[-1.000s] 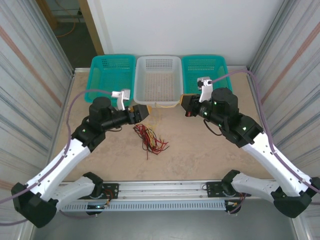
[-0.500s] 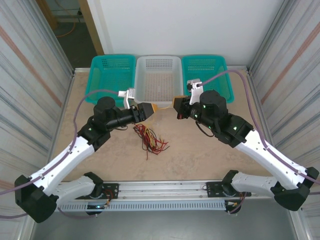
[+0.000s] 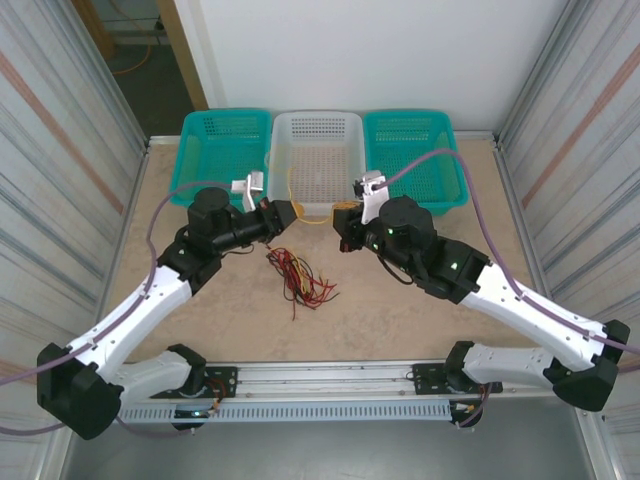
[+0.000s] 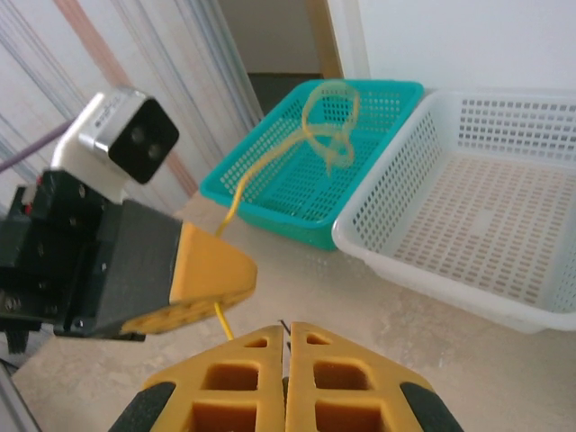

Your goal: Untangle the cables

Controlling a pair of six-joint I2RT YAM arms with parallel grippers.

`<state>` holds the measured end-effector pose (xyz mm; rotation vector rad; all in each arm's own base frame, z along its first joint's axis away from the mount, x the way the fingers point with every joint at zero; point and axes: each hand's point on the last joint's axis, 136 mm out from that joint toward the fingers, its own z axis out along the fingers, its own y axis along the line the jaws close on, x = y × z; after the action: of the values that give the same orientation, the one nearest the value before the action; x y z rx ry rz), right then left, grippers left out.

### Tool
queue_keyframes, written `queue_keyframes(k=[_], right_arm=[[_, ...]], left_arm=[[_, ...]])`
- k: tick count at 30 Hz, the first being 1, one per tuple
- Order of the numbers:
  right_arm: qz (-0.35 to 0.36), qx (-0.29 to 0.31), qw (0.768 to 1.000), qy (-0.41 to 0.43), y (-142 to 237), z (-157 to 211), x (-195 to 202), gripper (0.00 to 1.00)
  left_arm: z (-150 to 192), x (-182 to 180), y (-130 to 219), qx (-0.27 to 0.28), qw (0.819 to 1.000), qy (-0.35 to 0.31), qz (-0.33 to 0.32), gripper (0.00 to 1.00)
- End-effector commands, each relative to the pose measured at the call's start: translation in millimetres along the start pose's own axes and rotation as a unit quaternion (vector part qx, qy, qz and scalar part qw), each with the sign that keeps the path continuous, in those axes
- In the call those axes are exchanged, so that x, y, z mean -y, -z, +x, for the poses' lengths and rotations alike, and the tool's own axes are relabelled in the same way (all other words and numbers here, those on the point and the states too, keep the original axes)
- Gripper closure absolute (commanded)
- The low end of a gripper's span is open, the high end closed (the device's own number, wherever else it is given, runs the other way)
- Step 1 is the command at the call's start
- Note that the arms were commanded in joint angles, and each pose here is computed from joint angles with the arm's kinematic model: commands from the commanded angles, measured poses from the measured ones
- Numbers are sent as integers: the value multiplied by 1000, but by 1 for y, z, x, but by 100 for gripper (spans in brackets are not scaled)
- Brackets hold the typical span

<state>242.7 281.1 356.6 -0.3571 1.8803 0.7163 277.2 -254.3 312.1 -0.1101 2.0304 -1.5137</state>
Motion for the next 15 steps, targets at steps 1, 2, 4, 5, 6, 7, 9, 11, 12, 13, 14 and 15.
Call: queue_keyframes(k=[1, 2, 4, 5, 6, 7, 9, 11, 12, 13, 14, 15], right_arm=[[9, 18, 1000, -3, 2, -8, 1, 96], [17, 16, 1000, -4, 2, -6, 4, 83], [32, 14, 999, -4, 4, -4, 11, 58], [42, 12, 999, -6, 6, -2, 15, 52], [50, 12, 999, -7, 7, -1, 19, 48], [57, 11, 998, -8, 9, 2, 23, 46], [66, 9, 998, -11, 14, 7, 29, 44], [73, 7, 997, -19, 20, 14, 35, 43], [77, 2, 997, -21, 20, 20, 39, 43], [78, 5, 997, -28, 26, 21, 42, 43], [79, 3, 996, -32, 29, 25, 44, 43], [81, 1, 996, -36, 31, 29, 47, 43]], left_arm=[[-15, 0, 4, 15, 1000, -12, -7, 100], [-22, -1, 6, 19, 1000, -20, -13, 100], [-37, -4, 11, 27, 998, -40, -27, 100], [-46, -9, 16, 34, 998, -46, -40, 100], [-56, -13, 19, 41, 997, -48, -47, 100], [-68, -18, 23, 47, 996, -50, -50, 100], [-91, -31, 28, 59, 996, -36, -57, 100], [-114, -47, 31, 62, 996, -22, -67, 100], [-124, -56, 33, 66, 995, -12, -74, 100], [-135, -64, 32, 67, 995, -7, -78, 100], [-144, -71, 29, 64, 995, -6, -80, 100], [-150, -78, 26, 58, 995, -1, -85, 100]])
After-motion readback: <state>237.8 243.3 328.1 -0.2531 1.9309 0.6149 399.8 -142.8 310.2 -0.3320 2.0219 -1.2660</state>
